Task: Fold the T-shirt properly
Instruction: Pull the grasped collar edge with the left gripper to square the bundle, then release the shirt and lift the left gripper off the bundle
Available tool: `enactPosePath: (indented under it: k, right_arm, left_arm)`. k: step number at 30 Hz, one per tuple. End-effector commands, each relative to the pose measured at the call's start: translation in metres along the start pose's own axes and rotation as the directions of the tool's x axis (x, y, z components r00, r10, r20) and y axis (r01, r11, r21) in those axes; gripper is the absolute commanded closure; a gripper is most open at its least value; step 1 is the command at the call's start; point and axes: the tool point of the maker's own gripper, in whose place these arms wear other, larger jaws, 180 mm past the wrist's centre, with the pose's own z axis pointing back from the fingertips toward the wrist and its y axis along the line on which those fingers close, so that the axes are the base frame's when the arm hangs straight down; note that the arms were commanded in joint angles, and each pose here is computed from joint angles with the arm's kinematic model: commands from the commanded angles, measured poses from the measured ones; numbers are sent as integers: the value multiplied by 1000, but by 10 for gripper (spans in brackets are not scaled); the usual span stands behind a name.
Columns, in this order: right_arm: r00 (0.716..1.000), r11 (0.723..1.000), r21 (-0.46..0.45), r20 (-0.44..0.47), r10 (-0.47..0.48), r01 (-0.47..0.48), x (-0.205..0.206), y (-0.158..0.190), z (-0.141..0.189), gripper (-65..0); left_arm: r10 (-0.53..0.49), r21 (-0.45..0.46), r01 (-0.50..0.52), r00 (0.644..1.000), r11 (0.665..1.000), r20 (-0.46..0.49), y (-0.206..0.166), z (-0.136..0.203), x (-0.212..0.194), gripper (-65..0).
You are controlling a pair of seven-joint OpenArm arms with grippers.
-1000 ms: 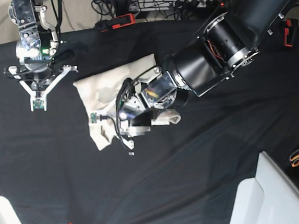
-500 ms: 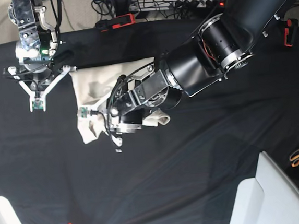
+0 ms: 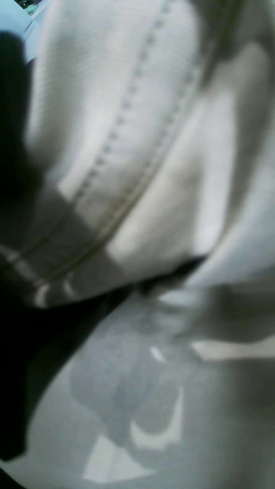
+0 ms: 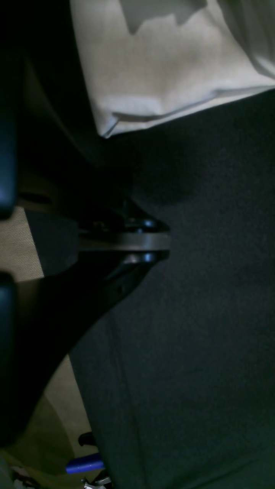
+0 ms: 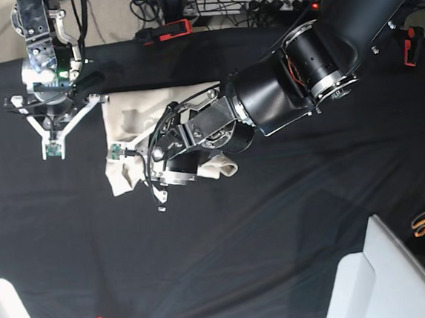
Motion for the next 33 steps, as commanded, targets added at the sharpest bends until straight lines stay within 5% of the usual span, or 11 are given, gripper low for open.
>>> enactPosePath:
  k: [1,8,17,21,33]
  right_arm:
    - [999,1000,-14,38,-1,1,10,-5,2,-2]
    - [999,1000,-14,37,0,1,9,-5,3,-2]
    - [999,1000,-14,37,0,1,9,-5,3,-2]
    - [999,1000,-14,37,0,1,9,-5,3,-2]
    - [999,1000,-8,35,5,-5,8,-2,3,-2]
  left_arm:
    - [-6,32,6,1000,999,22,17,7,8,0]
    - [-27,91,27,1000,996,-1,50,18,2,0]
    - [-9,97,14,999,995,-50,62,16,-17,-439]
    - [3,93,4,997,996,-73,64,14,-26,-553]
    - [-10,211,30,995,977,-95,129,44,-31,-578]
